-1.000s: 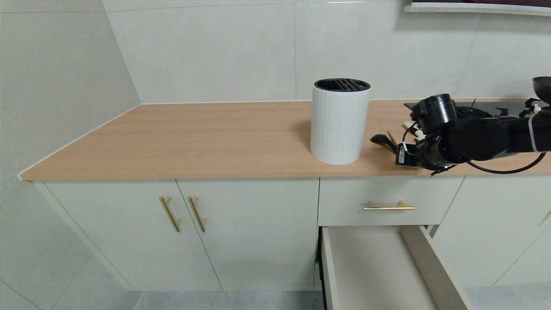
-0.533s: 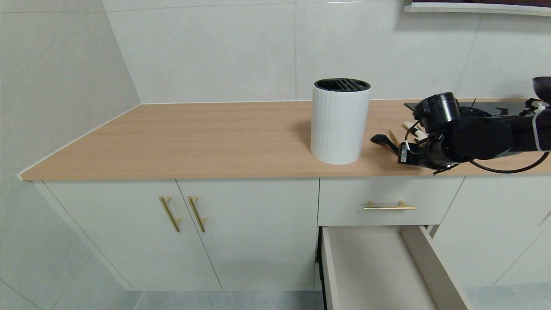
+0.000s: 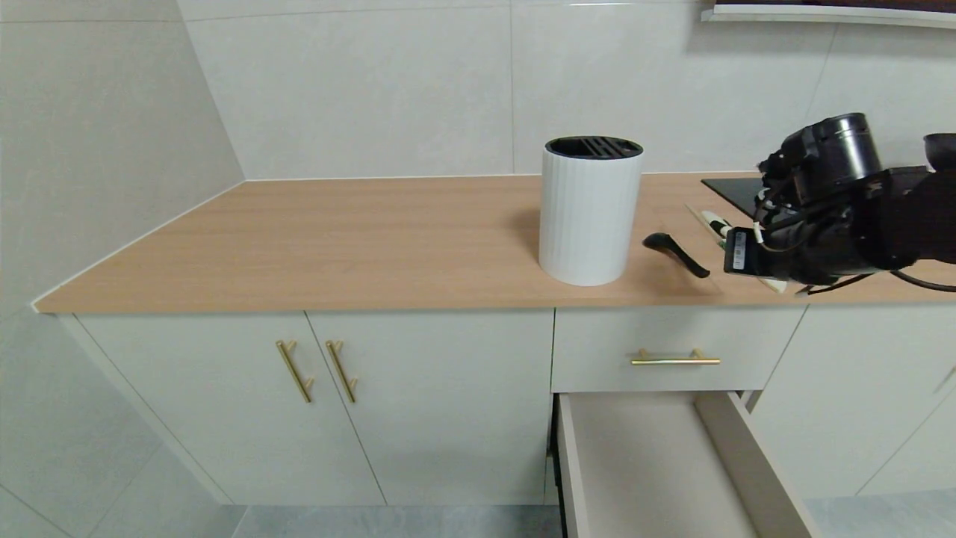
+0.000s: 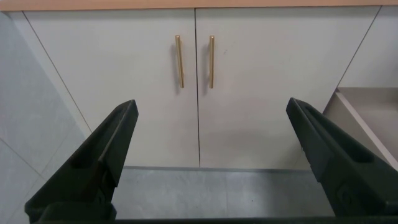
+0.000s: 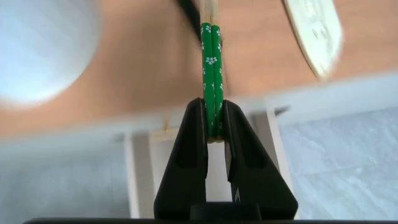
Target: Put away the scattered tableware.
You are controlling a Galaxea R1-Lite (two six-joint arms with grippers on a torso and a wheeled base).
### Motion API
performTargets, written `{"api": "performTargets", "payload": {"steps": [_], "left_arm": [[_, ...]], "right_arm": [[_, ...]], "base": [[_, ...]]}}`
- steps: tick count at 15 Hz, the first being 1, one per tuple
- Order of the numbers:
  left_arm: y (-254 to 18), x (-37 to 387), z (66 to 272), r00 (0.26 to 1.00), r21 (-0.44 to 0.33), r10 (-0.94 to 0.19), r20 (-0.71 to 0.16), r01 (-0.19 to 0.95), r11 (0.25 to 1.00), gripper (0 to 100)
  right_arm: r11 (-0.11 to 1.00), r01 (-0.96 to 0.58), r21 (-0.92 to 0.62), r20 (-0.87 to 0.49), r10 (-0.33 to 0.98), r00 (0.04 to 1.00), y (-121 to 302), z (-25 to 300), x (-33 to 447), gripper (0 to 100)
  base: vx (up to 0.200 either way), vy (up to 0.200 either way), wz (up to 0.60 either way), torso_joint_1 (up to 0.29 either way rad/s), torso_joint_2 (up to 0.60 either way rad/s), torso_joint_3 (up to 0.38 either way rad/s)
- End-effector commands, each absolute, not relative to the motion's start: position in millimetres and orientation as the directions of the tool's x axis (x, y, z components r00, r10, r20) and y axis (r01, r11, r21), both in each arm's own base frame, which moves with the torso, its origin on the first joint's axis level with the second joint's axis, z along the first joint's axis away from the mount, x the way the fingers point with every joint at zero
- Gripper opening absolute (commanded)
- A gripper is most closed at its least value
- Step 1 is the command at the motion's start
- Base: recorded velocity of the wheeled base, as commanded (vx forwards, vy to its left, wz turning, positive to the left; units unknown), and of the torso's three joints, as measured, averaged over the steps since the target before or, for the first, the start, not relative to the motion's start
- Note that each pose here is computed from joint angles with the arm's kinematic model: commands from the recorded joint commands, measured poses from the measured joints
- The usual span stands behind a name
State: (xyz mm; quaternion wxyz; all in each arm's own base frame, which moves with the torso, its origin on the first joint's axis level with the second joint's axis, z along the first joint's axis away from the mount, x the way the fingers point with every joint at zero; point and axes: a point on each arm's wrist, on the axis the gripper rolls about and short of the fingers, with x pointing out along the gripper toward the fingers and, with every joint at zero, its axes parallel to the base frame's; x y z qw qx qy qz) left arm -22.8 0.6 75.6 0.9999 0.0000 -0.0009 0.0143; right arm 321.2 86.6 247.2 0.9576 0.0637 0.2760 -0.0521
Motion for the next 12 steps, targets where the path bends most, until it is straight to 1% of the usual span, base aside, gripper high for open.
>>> {"api": "performTargets", "payload": {"steps": [1, 2, 3, 5, 6, 7, 8, 10, 12], "left_arm": [[1, -23, 76, 1.0, 0.0, 0.029, 0.002, -0.029, 1.0, 100], [1, -23, 76, 1.0, 0.0, 0.029, 0.002, -0.029, 1.0, 100], [1, -23, 76, 1.0, 0.0, 0.029, 0.002, -0.029, 1.0, 100], [1, -23, 76, 1.0, 0.0, 0.029, 0.002, -0.029, 1.0, 100], [1, -23, 76, 1.0, 0.0, 0.029, 0.002, -0.029, 1.0, 100], [1, -23, 76, 1.0, 0.0, 0.029, 0.002, -0.029, 1.0, 100], [1, -23, 76, 1.0, 0.0, 0.029, 0.002, -0.029, 1.0, 100], [1, -23, 76, 1.0, 0.0, 0.029, 0.002, -0.029, 1.0, 100], [1, -23, 76, 1.0, 0.0, 0.029, 0.002, -0.029, 1.0, 100]], "right_arm": [[0.987, 0.028, 0.161, -0.502, 0.057, 0.863, 72, 289, 241, 0], [0.986, 0.006, 0.168, -0.513, 0.082, 0.855, 70, 294, 227, 0], [0.983, -0.037, 0.177, -0.566, 0.132, 0.814, 63, 299, 197, 0], [0.978, -0.076, 0.194, -0.594, 0.179, 0.785, 58, 302, 177, 0], [0.97, -0.111, 0.218, -0.615, 0.224, 0.756, 55, 303, 164, 0], [0.964, -0.135, 0.228, -0.636, 0.252, 0.73, 54, 301, 161, 0], [0.957, -0.196, 0.214, -0.66, 0.29, 0.693, 53, 298, 155, 0], [0.936, -0.276, 0.219, -0.668, 0.35, 0.656, 53, 293, 152, 0], [0.929, -0.289, 0.231, -0.69, 0.366, 0.624, 55, 285, 155, 0]], "base": [[0.0, 0.0, 0.0, 0.0, 0.0, 0.0], [0.0, 0.0, 0.0, 0.0, 0.0, 0.0], [0.0, 0.0, 0.0, 0.0, 0.0, 0.0], [0.0, 0.0, 0.0, 0.0, 0.0, 0.0], [0.0, 0.0, 0.0, 0.0, 0.0, 0.0], [0.0, 0.0, 0.0, 0.0, 0.0, 0.0], [0.0, 0.0, 0.0, 0.0, 0.0, 0.0], [0.0, 0.0, 0.0, 0.0, 0.0, 0.0], [0.0, 0.0, 0.0, 0.0, 0.0, 0.0]]}}
